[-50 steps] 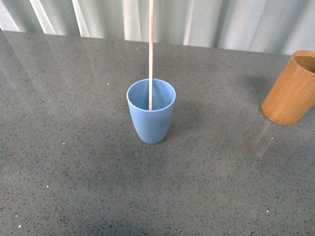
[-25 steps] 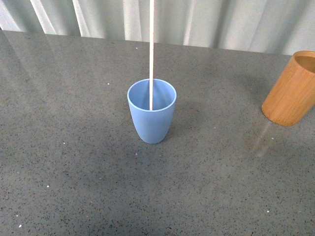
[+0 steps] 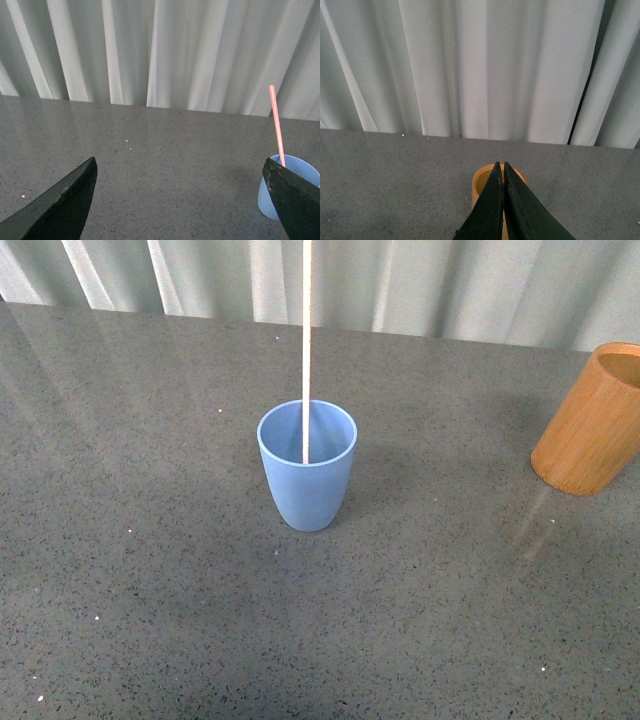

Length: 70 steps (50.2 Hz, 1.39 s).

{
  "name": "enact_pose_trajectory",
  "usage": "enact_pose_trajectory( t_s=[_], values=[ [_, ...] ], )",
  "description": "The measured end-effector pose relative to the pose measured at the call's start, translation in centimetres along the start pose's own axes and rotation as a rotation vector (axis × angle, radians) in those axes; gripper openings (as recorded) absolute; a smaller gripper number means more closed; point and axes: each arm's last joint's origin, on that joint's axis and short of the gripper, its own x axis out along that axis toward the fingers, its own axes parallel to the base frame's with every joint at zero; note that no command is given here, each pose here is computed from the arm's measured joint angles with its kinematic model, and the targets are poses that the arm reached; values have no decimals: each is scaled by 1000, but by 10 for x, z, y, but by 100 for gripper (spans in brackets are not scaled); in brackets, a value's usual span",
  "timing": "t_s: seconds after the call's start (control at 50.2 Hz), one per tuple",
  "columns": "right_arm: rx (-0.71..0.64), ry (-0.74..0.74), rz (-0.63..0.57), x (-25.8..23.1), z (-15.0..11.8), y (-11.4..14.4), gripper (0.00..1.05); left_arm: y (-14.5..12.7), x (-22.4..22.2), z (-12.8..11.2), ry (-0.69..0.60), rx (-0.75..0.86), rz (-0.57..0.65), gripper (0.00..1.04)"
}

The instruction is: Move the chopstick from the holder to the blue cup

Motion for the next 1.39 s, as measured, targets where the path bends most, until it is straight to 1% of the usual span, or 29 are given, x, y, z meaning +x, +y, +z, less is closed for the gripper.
enact_pose_trajectory(
  t_s=[0.08,0.159,0.637,1.393],
  values=[
    [1,3,18,-11,-6,-7,1,0,0,0,0,0,0,98],
    [1,4,-6,-20,-10,-12,1,0,0,0,0,0,0,98],
    [1,-9,-4,-51,-27,-12,1,0,0,0,0,0,0,98],
    [1,-28,-4,-76,-21,-13,1,0,0,0,0,0,0,98]
  ],
)
